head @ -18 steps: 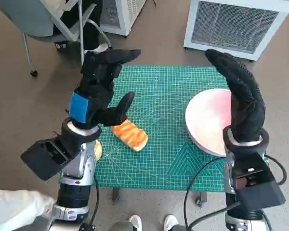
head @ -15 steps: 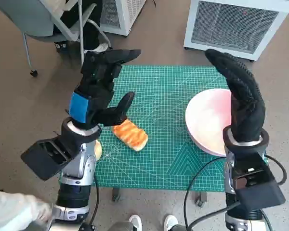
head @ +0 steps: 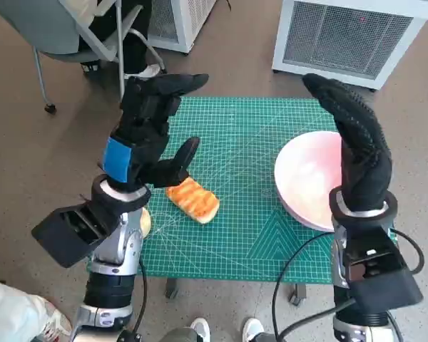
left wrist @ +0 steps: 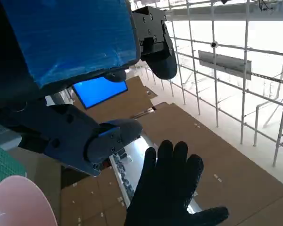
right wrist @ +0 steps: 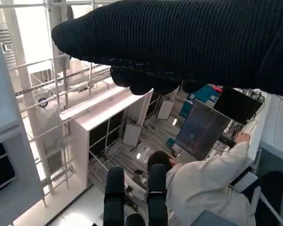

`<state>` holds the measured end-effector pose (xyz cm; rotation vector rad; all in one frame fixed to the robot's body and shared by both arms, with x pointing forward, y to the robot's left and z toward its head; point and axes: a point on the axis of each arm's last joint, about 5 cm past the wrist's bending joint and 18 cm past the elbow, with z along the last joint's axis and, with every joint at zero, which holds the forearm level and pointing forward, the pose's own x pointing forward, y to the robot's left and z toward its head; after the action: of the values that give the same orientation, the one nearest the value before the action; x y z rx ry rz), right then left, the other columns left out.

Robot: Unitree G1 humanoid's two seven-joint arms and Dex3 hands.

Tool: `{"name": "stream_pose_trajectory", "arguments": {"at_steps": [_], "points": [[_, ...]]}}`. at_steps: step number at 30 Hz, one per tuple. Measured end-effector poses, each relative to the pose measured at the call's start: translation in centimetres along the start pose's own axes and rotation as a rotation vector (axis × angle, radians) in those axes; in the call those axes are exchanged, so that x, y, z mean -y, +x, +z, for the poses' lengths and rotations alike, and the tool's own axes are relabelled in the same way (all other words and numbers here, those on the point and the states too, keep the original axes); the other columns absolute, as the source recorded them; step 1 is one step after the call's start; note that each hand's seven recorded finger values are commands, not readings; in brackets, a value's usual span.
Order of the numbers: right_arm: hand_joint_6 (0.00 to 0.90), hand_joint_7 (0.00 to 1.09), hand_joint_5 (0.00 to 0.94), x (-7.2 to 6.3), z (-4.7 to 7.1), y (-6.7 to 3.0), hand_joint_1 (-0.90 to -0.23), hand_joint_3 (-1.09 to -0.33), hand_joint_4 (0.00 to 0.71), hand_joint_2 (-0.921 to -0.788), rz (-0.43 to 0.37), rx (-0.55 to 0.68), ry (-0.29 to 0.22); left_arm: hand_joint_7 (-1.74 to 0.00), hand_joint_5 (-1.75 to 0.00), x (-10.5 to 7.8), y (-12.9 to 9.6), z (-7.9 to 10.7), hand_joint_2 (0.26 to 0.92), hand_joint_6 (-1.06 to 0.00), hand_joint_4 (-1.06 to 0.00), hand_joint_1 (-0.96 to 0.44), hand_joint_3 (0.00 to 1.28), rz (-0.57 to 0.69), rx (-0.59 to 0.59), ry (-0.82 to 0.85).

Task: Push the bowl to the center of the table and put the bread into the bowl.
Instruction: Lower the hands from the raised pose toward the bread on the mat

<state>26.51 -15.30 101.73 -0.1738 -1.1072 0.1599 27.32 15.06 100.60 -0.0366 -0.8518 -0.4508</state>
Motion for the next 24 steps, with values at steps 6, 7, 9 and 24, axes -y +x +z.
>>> {"name": "stream_pose_trajectory", "arguments": {"at_steps": [6,7,9,24], "points": [[0.011,0.76,0.001,0.2,0.0,-0.05,-0.469,-0.576,0.399,-0.921,-0.002,0.0,0.001,-1.05,-0.87,0.1,-0.2,-0.1,0.725,0.0,0.0,-0.24,0.77,0.002,-0.008,-0.006],[0.011,0.77,0.001,0.2,0.0,-0.08,-0.47,-0.575,0.399,-0.921,-0.004,-0.001,0.001,-1.05,-0.87,0.1,-0.2,-0.1,0.726,0.0,0.0,-0.24,0.77,0.003,-0.008,-0.006],[0.01,0.77,0.002,0.5,0.0,-0.23,-0.476,-0.573,0.401,-0.921,-0.007,-0.005,-0.003,-1.05,-0.86,0.1,-0.2,-0.1,0.726,0.0,0.0,-0.24,0.77,0.003,-0.008,-0.008],[0.074,0.61,0.021,7.1,-1.4,-4.58,-0.452,-0.593,0.382,-0.921,-0.24,-0.143,-0.206,-1.05,-0.87,0.4,-0.4,-0.1,0.725,0.0,0.0,-0.24,0.77,0.018,-0.008,-0.016]]}}
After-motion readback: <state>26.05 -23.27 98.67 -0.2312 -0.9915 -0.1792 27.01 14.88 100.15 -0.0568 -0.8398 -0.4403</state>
